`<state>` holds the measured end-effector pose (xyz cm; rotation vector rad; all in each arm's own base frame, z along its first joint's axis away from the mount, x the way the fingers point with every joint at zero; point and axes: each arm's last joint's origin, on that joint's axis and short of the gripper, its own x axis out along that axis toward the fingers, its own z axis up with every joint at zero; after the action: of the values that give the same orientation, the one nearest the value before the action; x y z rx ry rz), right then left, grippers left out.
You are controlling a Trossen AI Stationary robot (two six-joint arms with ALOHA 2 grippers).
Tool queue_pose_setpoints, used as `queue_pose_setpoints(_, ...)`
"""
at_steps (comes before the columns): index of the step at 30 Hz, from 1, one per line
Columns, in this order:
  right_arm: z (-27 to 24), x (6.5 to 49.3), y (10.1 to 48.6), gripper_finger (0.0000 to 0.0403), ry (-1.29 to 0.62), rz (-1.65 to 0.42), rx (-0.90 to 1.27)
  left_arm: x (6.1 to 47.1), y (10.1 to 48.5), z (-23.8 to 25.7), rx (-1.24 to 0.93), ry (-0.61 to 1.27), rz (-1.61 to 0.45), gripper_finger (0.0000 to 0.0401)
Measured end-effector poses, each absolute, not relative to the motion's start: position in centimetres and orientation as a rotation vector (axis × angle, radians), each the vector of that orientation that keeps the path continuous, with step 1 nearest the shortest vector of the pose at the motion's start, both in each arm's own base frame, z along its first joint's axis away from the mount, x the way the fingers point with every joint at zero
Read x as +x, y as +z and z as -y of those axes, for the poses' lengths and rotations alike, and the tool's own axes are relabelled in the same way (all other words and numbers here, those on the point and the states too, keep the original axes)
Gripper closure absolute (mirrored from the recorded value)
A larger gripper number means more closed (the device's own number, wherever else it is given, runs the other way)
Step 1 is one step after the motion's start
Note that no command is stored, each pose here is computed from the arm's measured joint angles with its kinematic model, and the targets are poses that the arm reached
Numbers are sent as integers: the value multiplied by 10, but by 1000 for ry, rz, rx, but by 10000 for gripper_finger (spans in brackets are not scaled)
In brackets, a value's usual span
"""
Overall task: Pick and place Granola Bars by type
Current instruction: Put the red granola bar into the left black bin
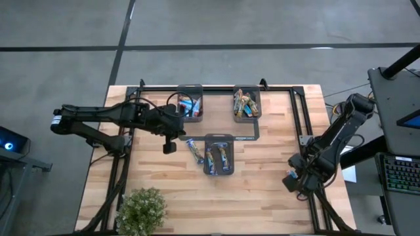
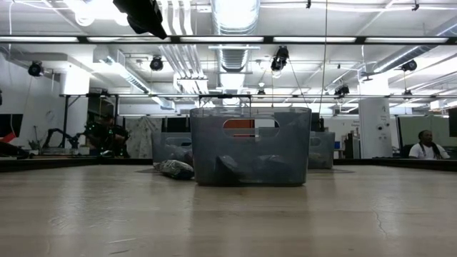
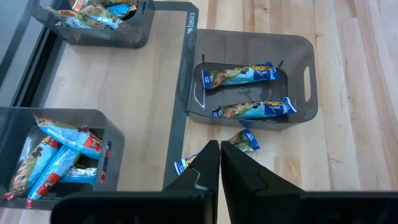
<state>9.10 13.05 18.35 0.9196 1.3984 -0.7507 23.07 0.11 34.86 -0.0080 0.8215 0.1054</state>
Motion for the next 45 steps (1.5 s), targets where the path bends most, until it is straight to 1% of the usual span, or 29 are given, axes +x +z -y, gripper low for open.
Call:
queue_pose_setpoints(19, -134, 94, 167, 117, -854, -1382, 899, 231, 349, -1, -7, 105, -821, 401)
queue_pose_setpoints(28, -132, 92, 153, 117, -843, -1381, 912, 231, 349, -1, -7, 105, -821, 401)
queue_pose_setpoints(38, -134, 93, 149, 117, -833, -1382, 914, 231, 349, -1, 8, 99, -822, 401)
queue_pose_setpoints(45, -140, 97, 138, 117, -845, -1395, 882, 231, 349, -2, 29, 128, -821, 401)
